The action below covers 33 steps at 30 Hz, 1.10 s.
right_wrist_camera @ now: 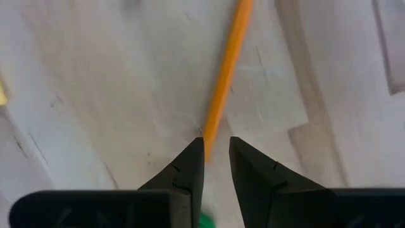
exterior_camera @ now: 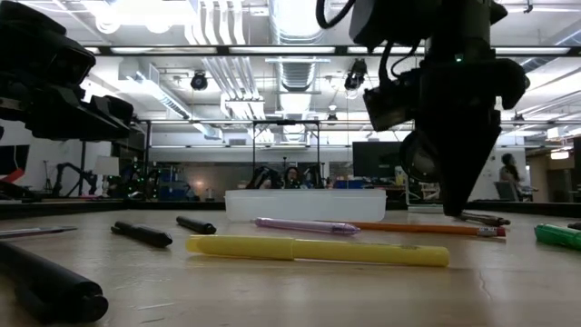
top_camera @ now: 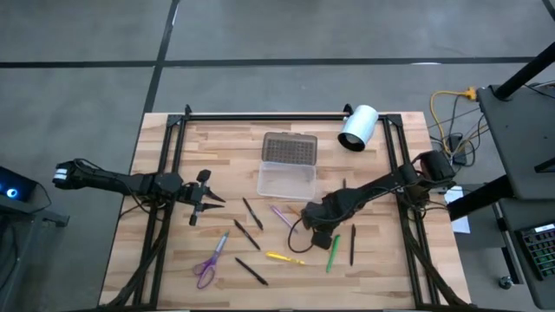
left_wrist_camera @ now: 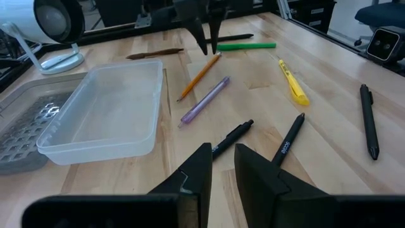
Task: Pick & place school supplies into a supply box
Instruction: Put the pencil into the black supply box
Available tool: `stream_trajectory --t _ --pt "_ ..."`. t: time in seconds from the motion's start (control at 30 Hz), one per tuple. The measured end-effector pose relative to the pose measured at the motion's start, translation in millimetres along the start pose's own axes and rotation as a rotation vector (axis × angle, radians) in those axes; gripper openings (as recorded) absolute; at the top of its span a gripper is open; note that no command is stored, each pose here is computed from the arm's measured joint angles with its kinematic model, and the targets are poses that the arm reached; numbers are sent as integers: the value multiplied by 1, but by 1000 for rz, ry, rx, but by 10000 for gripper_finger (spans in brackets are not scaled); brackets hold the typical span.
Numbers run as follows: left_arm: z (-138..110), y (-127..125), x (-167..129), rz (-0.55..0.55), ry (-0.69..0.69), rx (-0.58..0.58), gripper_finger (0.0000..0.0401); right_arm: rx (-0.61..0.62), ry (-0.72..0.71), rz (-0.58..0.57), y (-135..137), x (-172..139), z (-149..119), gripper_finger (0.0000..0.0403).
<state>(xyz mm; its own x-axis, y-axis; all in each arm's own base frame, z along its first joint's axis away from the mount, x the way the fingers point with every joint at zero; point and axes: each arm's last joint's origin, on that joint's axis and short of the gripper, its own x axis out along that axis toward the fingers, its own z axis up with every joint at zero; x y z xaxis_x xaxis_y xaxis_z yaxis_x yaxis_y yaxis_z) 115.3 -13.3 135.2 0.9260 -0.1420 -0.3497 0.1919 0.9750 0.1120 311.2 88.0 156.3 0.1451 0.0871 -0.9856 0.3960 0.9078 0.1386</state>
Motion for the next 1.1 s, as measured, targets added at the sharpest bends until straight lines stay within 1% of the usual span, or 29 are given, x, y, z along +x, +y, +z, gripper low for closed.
stream_trajectory --t 0.17,0.3,0.37,0.63,0.8,0.97,1.1 --pt "0 0 0 0 0 0 54 5 -11 14 5 -4 2 68" --pt "0 0 0 0 0 0 54 72 1 7 6 -3 -1 68" --pt "0 0 0 0 0 0 54 83 14 -3 7 -2 -5 68" --pt "0 0 0 0 0 0 54 57 13 -26 13 -1 -12 68" --pt "0 0 0 -1 0 0 54 66 14 -30 13 -1 -13 68" --pt "0 0 0 0 0 0 54 60 48 -63 13 8 -15 68" --pt "0 0 0 0 1 0 54 60 45 -61 14 8 -14 68"
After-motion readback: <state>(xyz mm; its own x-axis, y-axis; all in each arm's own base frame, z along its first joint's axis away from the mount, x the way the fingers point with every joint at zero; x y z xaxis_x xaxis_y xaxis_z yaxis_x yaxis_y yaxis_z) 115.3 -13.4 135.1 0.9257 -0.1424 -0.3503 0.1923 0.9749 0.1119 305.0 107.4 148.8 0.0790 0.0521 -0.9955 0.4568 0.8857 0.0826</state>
